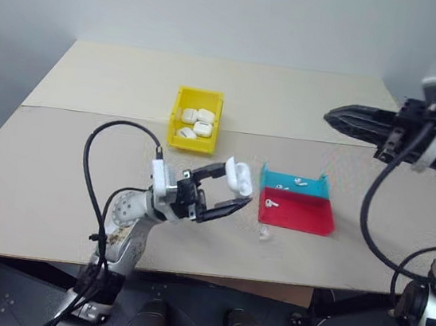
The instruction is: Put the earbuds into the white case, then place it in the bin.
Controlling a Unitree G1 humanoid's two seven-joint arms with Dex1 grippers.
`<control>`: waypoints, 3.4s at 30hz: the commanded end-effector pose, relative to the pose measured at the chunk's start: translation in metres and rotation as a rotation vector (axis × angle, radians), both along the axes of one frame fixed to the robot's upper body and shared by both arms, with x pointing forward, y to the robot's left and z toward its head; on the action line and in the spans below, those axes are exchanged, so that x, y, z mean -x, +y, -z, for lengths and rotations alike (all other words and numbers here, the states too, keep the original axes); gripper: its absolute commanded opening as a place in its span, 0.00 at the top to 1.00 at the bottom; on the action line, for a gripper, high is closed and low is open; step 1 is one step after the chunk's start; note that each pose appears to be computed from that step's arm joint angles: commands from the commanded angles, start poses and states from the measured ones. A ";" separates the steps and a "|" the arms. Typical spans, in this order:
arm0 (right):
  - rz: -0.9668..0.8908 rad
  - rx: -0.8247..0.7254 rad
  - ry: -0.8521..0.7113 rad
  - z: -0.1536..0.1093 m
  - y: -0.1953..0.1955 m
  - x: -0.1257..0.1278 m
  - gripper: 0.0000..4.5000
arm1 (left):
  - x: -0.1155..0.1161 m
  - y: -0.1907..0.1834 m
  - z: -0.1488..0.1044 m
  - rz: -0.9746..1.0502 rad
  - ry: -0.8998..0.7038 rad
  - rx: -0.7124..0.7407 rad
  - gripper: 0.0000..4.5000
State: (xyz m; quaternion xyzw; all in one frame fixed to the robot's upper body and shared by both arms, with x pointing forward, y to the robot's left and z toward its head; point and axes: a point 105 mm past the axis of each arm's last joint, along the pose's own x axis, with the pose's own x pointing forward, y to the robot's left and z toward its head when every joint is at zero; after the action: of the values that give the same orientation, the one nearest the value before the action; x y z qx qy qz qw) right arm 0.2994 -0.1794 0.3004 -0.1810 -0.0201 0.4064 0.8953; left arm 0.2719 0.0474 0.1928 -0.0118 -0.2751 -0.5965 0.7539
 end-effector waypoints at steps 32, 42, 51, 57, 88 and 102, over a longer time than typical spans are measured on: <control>-0.309 0.955 0.157 0.117 0.039 -0.042 0.49 | -0.006 0.058 0.037 -0.103 -0.069 -0.267 0.38; -0.334 0.981 0.221 0.138 0.059 -0.054 0.49 | -0.004 0.061 0.040 -0.120 -0.064 -0.278 0.38; -0.313 1.029 0.227 0.150 0.060 -0.059 0.49 | -0.002 0.061 0.040 -0.128 -0.062 -0.284 0.38; -0.311 1.024 0.235 0.152 0.061 -0.060 0.49 | -0.001 0.060 0.040 -0.130 -0.060 -0.285 0.38; -0.310 1.044 0.245 0.163 0.055 -0.064 0.62 | -0.001 0.060 0.041 -0.149 -0.044 -0.284 0.38; -0.328 1.062 0.229 0.166 0.054 -0.064 0.70 | -0.001 0.061 0.041 -0.155 -0.045 -0.282 0.38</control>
State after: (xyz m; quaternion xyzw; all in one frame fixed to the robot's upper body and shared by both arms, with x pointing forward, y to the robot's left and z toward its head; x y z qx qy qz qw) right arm 0.3619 -0.1214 0.1294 -0.5518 0.2629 0.5179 0.5984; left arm 0.2760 0.1088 0.1434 0.1181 -0.1901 -0.5700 0.7906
